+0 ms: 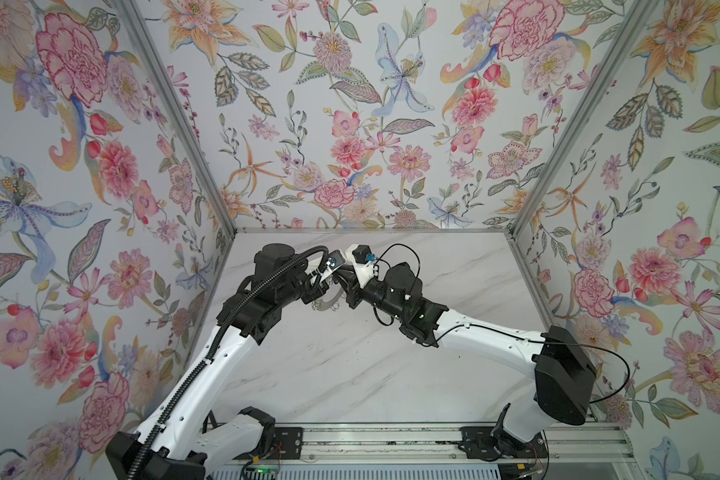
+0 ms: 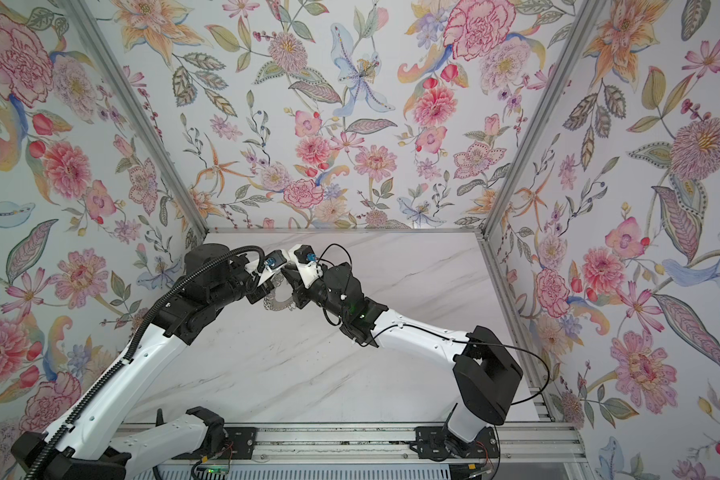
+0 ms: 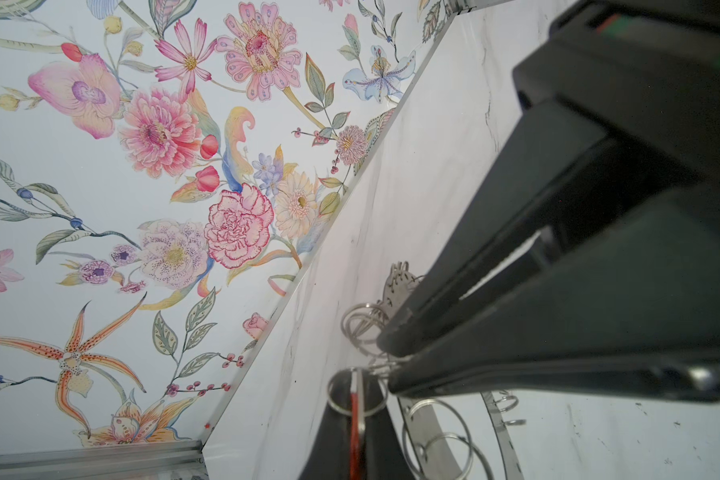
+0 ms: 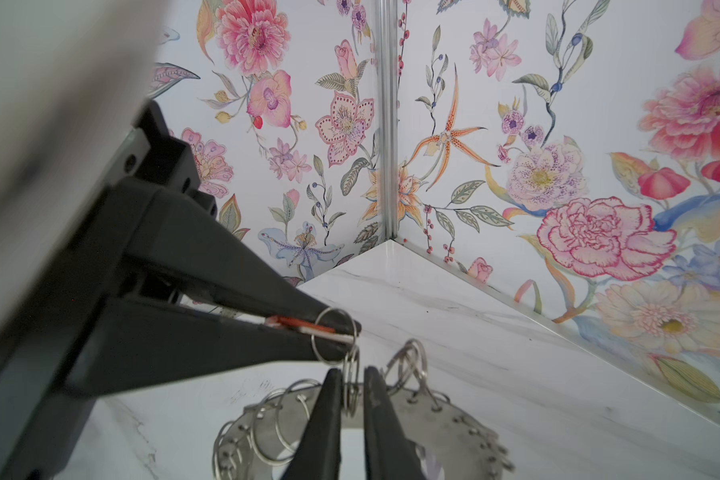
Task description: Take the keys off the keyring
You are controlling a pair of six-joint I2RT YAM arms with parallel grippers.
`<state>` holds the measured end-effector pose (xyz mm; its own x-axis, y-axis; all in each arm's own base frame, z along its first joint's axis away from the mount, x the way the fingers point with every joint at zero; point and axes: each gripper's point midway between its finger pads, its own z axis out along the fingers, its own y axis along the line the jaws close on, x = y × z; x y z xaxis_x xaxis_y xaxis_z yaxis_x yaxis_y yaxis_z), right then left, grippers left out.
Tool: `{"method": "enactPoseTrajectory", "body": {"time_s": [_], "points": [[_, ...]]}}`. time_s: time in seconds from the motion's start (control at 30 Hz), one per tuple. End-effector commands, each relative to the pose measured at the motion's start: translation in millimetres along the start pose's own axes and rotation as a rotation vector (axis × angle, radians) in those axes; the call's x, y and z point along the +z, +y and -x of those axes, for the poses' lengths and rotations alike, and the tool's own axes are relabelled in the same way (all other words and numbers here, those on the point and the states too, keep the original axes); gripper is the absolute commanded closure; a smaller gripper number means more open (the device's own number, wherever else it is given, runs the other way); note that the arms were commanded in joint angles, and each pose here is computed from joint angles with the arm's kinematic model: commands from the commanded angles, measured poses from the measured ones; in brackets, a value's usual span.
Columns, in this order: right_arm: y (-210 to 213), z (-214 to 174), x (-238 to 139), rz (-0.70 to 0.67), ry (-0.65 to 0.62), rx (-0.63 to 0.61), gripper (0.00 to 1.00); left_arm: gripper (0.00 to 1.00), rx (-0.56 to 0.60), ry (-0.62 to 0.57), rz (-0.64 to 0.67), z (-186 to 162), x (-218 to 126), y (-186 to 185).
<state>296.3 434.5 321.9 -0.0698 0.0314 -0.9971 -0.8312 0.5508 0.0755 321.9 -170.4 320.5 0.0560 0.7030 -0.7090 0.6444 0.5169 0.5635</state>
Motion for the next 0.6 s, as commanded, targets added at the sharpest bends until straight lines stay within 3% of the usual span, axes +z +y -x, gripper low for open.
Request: {"method": "enactPoseTrajectory", "body": {"time_s": [0.0, 0.1, 0.57], "points": [[-3, -1, 4, -0.011, 0.019, -0.014, 0.94, 1.0, 0.021, -0.055, 0.043, 17, -12, 13], [-2, 3, 3, -0.008, 0.011, -0.022, 1.0, 1.0, 0.02, -0.051, 0.046, 16, -11, 13], [-13, 27, -15, -0.068, -0.053, -0.074, 1.0, 1.0, -0.01, 0.053, 0.145, -3, -9, 30]]}}
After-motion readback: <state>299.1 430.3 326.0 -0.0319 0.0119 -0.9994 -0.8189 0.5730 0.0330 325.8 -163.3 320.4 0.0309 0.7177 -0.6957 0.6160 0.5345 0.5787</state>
